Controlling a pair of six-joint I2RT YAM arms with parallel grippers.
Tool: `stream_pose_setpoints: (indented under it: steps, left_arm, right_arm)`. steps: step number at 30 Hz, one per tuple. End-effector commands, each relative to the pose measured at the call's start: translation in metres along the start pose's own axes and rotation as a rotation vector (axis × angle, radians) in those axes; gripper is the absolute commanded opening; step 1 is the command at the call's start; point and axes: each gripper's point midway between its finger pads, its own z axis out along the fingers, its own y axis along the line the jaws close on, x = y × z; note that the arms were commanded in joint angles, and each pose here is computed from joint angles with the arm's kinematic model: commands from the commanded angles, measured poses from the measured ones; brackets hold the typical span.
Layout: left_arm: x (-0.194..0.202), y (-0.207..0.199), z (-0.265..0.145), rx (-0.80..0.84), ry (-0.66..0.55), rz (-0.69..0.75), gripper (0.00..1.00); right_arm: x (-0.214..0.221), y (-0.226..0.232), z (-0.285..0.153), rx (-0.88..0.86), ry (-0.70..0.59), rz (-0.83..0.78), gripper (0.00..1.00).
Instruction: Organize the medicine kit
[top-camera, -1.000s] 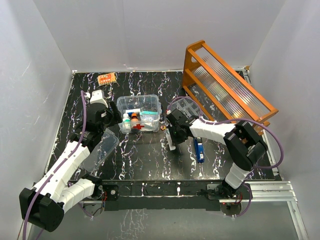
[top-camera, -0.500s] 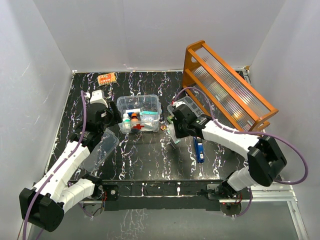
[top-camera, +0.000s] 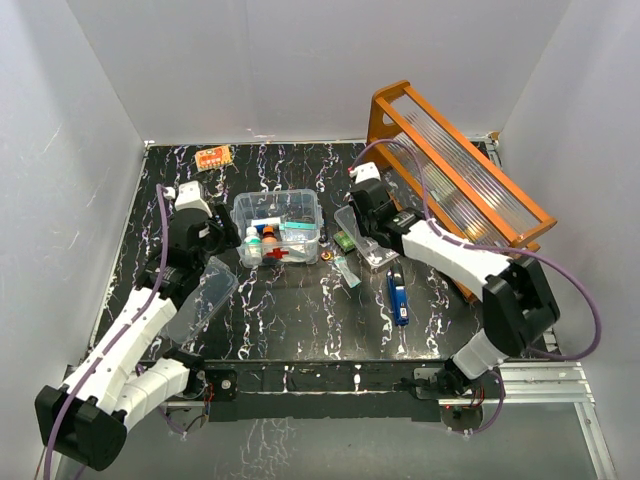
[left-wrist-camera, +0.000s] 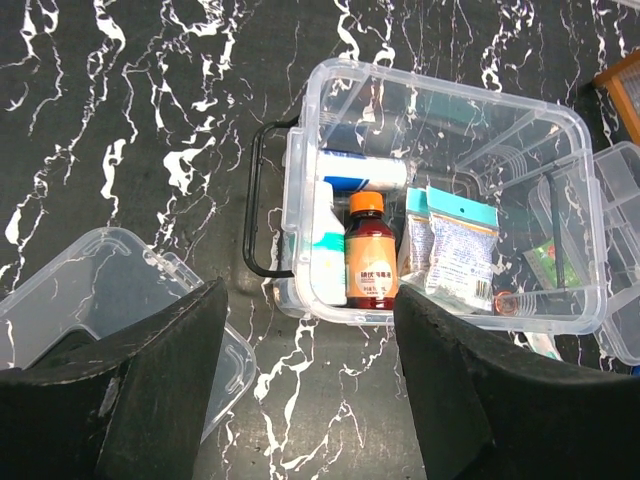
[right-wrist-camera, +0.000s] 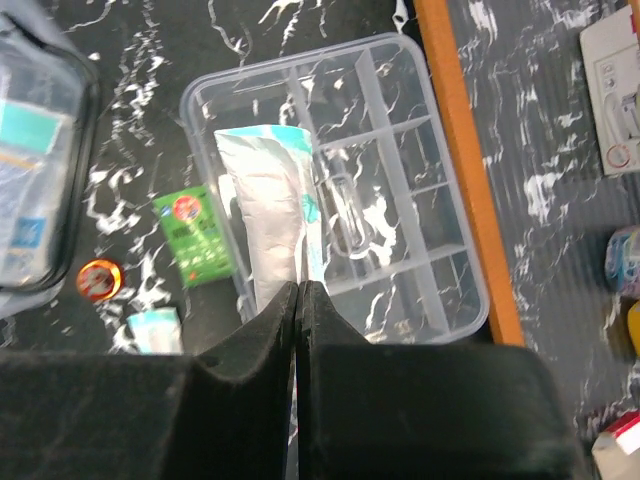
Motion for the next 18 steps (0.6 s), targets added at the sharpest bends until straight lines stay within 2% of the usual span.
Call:
stream_pose_setpoints:
  steps: [1, 8, 18]
  left_arm:
    - [-0.019, 0.01, -0.014, -0.035, -0.078, -0.01, 0.66]
    - [-0.019, 0.012, -0.017, -0.036, -0.089, -0.014, 0.67]
    - [-0.016, 0.01, -0.016, -0.023, -0.081, -0.013, 0.68]
  right_arm:
    - [-0.038, -0.014, 0.022, 0.067, -0.093, -0.063, 0.0]
    - [-0.033, -0.009, 0.058, 0.004, -0.038, -0.117, 0.0]
    - [0.01, 0.003, 0.09, -0.073, 0.102, -0.141, 0.0]
